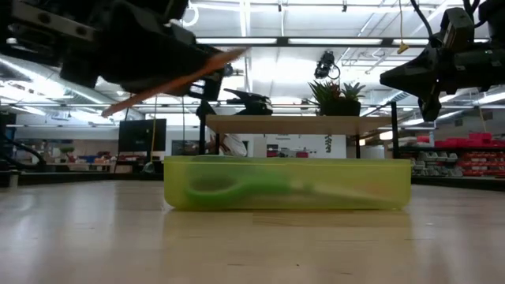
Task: Pack school essentials
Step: Put the yellow pencil into the yellow supply box
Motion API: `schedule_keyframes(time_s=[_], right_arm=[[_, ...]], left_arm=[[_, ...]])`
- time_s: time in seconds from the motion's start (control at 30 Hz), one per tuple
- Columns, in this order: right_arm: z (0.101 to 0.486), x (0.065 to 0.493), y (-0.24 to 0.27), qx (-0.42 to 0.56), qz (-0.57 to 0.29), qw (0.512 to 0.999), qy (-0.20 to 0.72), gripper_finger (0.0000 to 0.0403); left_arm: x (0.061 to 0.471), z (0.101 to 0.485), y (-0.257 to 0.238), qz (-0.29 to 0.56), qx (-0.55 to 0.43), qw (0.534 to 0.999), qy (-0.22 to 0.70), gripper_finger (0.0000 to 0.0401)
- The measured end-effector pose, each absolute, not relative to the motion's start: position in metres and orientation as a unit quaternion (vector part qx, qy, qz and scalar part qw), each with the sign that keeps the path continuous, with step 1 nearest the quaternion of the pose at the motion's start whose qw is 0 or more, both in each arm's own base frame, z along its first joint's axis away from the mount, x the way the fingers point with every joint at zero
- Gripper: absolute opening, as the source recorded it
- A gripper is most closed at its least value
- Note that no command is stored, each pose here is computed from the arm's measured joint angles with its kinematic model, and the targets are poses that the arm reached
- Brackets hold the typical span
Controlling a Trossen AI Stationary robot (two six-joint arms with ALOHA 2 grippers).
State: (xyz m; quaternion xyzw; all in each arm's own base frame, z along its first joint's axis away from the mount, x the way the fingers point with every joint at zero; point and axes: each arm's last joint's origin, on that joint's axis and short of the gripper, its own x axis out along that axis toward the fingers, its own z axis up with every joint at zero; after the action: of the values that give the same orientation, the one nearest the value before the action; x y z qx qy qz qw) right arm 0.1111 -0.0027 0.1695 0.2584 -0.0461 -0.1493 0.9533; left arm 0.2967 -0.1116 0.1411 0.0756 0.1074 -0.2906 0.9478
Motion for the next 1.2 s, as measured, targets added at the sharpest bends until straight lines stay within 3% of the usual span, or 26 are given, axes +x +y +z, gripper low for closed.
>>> schedule_keyframes(time_s=[0.27, 0.53, 0.8, 1.2], right_arm=[[0.17, 0.111, -0.003, 0.258, -0.149, 0.953, -0.046, 0.0042], [0.169, 0.111, -0.003, 0.258, -0.149, 0.953, -0.046, 0.0042], [0.169, 0.111, -0.003, 0.258, -0.15, 0.953, -0.045, 0.0042], [0.168, 0.111, -0.003, 0.257, -0.151, 0.954, -0.039, 0.0042]], left_arm=[[0.32, 0.151, -0.112, -0.284, 0.087, 0.935, 0.191, 0.0027], [0.353, 0.179, -0.078, -0.214, 0.028, 0.957, 0.194, 0.0026], [0.38, 0.192, -0.036, -0.026, -0.197, 0.963, 0.184, 0.0029], [0.39, 0.18, -0.02, 0.069, -0.521, 0.832, 0.177, 0.0034]])
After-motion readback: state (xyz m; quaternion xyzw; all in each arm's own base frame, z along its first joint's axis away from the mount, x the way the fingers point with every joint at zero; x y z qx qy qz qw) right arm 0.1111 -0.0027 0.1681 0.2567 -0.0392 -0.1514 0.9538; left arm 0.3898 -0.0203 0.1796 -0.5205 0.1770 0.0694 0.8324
